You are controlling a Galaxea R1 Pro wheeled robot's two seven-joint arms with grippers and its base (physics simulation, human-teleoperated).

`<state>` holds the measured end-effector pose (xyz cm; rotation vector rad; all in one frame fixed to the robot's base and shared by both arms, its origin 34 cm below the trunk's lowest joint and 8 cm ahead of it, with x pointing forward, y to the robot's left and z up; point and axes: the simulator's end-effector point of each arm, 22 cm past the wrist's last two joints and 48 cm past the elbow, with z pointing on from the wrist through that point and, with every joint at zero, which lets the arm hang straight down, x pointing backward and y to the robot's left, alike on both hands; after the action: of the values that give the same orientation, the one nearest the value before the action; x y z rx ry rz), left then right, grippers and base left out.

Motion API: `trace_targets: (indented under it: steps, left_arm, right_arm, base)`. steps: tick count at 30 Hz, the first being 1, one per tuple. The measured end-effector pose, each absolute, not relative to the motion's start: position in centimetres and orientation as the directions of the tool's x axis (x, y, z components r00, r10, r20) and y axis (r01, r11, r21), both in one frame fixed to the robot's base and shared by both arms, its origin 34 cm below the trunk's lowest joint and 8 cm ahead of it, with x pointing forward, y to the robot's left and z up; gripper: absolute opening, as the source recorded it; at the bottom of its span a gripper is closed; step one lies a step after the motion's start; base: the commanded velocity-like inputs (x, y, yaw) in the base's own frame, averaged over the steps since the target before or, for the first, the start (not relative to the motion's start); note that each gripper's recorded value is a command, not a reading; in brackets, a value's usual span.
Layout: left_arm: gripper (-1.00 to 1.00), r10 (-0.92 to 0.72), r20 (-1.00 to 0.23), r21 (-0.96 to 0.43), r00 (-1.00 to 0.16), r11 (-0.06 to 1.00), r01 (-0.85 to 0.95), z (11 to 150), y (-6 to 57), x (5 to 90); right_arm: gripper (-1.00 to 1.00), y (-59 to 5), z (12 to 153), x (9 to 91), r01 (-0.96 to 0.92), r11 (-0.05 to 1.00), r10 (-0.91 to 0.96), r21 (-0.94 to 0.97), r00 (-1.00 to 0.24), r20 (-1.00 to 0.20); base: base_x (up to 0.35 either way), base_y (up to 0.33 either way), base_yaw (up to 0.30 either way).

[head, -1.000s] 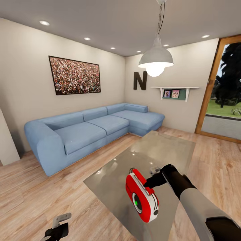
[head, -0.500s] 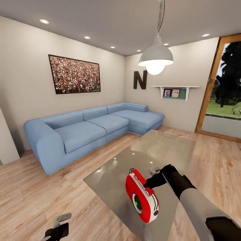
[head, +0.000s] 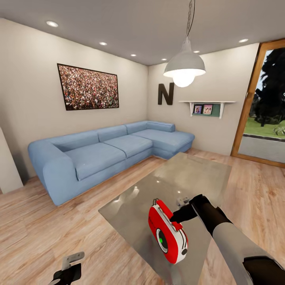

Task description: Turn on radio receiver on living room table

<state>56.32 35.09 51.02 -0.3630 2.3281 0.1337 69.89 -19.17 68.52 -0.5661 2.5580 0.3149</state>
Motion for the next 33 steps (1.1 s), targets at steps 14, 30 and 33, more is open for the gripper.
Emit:
trace_targets:
  steps: [14, 30, 33]
  left_arm:
    - [-1.0, -0.22, -0.71, -0.015, -0.668, 0.954, -0.299, 50.4, 34.9, 56.3]
    - [-1.0, -0.22, -0.71, -0.015, -0.669, 0.954, -0.299, 50.4, 34.9, 56.3]
    - [-1.0, -0.22, -0.71, -0.015, -0.668, 0.954, -0.299, 50.4, 34.9, 56.3]
  right_arm:
    - [-1.0, -18.7, 67.9, 70.5, -0.486, 0.869, -0.356, 0.093, -0.746, -0.563]
    - [-1.0, -19.2, 67.3, 69.7, -0.46, 0.882, -0.346, 0.106, -0.783, -0.518]
    - [-1.0, -19.2, 67.2, 69.5, -0.452, 0.885, -0.34, 0.112, -0.791, -0.508]
  base:
    - [0.0, 0.0, 0.0]
    - [0.0, 0.0, 0.0]
    - [0.0, 0.0, 0.0]
